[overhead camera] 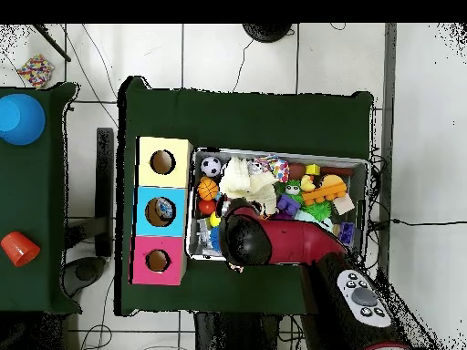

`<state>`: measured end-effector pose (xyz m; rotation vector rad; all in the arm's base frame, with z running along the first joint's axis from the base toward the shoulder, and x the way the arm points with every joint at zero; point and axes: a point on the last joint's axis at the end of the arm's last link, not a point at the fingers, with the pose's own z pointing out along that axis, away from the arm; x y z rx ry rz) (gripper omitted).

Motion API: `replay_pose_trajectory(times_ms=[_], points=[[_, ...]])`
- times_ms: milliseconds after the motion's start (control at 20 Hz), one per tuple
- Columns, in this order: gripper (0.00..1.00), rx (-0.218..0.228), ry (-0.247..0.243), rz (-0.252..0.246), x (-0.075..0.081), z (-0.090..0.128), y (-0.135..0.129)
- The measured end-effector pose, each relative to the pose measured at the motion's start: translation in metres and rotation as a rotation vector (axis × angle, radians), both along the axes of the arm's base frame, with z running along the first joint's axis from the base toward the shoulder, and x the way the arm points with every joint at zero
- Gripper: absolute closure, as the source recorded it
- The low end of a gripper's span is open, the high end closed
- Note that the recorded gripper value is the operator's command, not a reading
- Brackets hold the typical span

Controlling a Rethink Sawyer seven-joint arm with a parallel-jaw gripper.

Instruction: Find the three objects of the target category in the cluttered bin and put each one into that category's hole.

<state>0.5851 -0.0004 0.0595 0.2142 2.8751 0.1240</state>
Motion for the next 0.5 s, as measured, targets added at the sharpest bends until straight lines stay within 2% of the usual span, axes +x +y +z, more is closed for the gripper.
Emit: replay_pose_trajectory(times_ms=[500], points=[[0.0,-0.01,0.004,-0.002,-0.0021,-0.0003,-0.0023]])
